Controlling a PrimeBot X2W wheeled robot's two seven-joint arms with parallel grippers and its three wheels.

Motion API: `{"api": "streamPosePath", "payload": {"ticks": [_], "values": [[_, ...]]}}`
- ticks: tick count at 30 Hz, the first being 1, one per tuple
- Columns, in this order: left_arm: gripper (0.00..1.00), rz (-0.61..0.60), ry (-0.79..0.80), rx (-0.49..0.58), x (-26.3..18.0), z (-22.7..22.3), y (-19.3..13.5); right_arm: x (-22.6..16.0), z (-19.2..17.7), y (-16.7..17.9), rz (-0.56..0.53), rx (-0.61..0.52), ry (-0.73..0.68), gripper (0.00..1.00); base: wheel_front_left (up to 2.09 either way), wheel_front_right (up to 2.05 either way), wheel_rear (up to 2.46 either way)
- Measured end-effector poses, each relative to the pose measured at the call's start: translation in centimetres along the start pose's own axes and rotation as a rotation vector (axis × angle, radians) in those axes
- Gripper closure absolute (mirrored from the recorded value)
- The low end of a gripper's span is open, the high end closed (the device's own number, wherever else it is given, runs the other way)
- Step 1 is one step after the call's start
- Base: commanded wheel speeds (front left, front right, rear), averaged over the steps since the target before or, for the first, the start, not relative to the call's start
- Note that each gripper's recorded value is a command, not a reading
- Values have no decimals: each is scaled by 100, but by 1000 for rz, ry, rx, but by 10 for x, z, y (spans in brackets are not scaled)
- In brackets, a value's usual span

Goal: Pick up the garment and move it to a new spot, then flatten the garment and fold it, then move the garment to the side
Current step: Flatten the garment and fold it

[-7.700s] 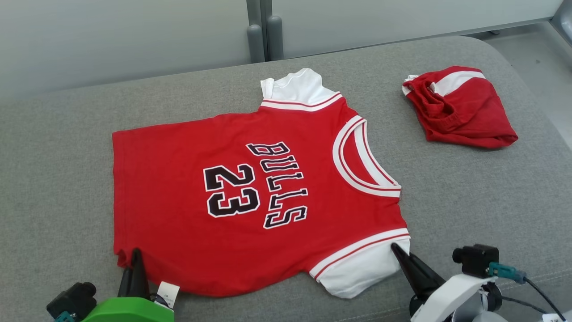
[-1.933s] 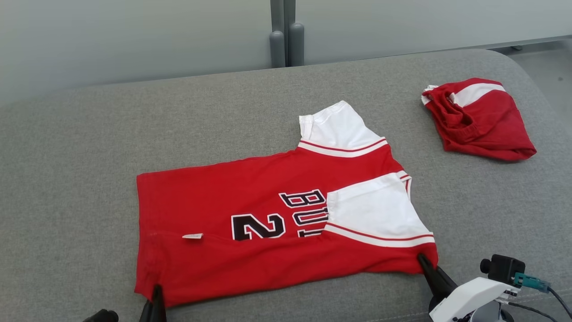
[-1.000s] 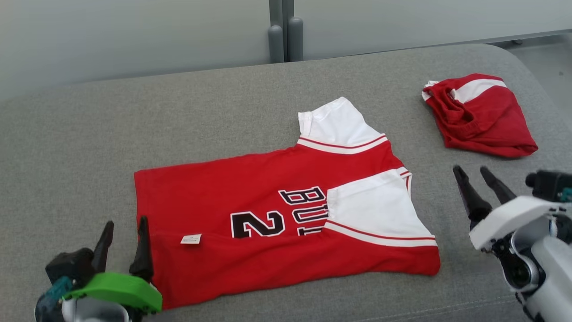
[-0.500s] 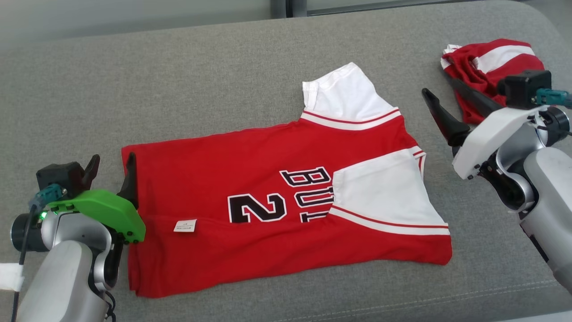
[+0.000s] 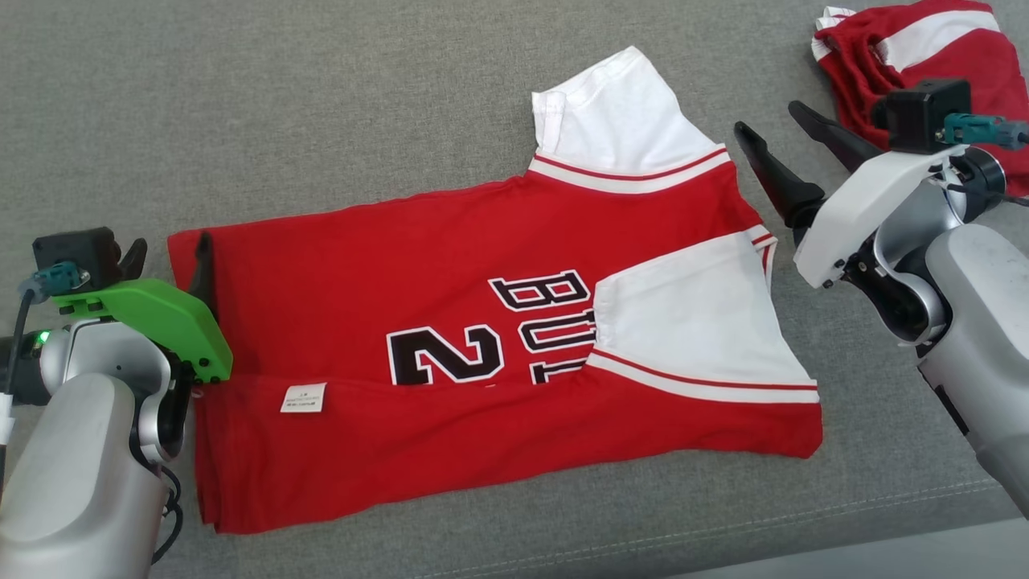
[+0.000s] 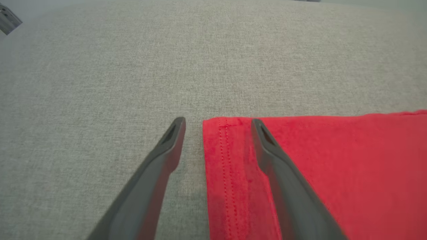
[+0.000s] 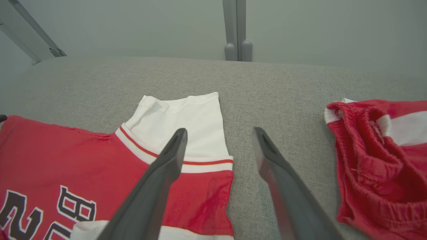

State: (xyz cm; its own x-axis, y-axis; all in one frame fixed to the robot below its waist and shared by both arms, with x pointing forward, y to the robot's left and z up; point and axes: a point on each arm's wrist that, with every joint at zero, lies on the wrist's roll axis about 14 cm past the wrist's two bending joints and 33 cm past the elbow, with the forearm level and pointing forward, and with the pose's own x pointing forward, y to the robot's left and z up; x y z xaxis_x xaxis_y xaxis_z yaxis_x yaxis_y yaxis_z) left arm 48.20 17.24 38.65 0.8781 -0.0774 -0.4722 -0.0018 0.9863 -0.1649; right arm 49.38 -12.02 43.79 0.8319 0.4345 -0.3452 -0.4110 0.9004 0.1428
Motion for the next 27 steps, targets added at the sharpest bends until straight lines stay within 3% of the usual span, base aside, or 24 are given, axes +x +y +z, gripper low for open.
{"api": "streamPosePath", "payload": {"ticks": [11,13,14,16,18,19,20,27], "values": [[0,23,67,2,13,-19,7,8,-17,-5,-4,19,40,0,0,0,0],[20,21,70,-1,15,-20,7,9,-16,-6,-3,18,36,0,0,0,0],[51,19,70,-4,15,-20,7,10,-14,-6,-3,15,32,0,0,0,0],[67,19,70,-5,17,-19,7,12,-13,-7,-4,9,29,0,0,0,0],[71,11,67,-4,19,-18,5,12,-14,-6,-3,7,32,0,0,0,0],[81,8,67,-5,19,-19,4,13,-15,-7,-2,7,36,0,0,0,0],[98,1,67,-5,19,-19,2,13,-16,-7,0,5,39,0,0,0,0],[100,-22,27,-23,19,-14,-8,13,-20,-12,-15,-7,52,0,0,0,0]]}}
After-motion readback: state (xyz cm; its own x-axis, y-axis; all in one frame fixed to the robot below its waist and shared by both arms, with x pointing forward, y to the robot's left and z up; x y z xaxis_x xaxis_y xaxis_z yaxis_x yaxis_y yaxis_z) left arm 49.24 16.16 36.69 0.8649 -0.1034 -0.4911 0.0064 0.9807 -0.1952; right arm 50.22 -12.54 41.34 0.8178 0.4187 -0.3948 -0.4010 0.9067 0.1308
